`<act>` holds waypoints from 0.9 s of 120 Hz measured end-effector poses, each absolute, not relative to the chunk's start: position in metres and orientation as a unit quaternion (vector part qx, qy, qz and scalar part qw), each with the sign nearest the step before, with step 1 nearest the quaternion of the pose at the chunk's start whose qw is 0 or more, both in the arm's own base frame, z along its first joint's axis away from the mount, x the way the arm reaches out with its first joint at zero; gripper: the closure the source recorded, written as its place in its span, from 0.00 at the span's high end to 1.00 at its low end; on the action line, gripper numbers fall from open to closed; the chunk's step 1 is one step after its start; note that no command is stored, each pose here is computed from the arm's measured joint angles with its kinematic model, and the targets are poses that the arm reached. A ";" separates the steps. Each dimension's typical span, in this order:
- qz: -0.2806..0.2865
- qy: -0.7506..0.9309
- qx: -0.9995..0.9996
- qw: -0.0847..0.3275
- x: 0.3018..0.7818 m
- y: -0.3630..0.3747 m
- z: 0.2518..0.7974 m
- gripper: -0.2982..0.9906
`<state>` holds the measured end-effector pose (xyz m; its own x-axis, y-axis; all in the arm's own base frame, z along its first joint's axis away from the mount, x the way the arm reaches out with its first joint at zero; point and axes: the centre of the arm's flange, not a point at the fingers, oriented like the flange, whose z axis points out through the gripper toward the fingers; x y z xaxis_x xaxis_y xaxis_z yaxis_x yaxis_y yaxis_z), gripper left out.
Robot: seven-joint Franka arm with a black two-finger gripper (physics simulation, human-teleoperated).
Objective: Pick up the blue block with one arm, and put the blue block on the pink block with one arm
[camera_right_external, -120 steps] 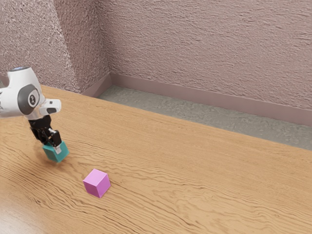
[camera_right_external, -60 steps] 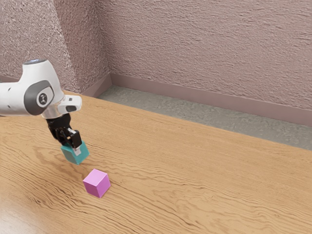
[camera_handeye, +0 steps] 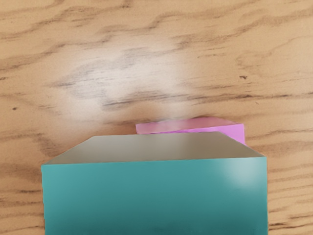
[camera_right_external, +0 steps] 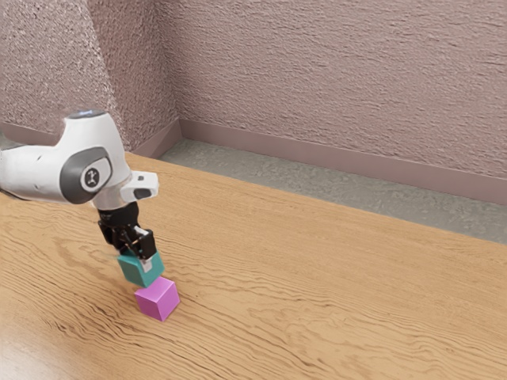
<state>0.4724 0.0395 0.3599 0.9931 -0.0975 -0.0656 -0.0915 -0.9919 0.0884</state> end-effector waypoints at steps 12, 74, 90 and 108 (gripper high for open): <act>-0.028 -0.048 0.998 0.039 0.479 0.030 0.356 0.54; 0.005 -0.034 0.999 0.020 0.478 0.021 0.355 0.54; 0.000 -0.030 0.999 0.019 0.477 0.020 0.354 0.54; -0.013 -0.029 0.999 0.020 0.474 0.015 0.352 0.54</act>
<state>0.4740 0.0153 0.3523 0.9980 -0.0588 -0.0251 -0.0577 -0.9975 0.0409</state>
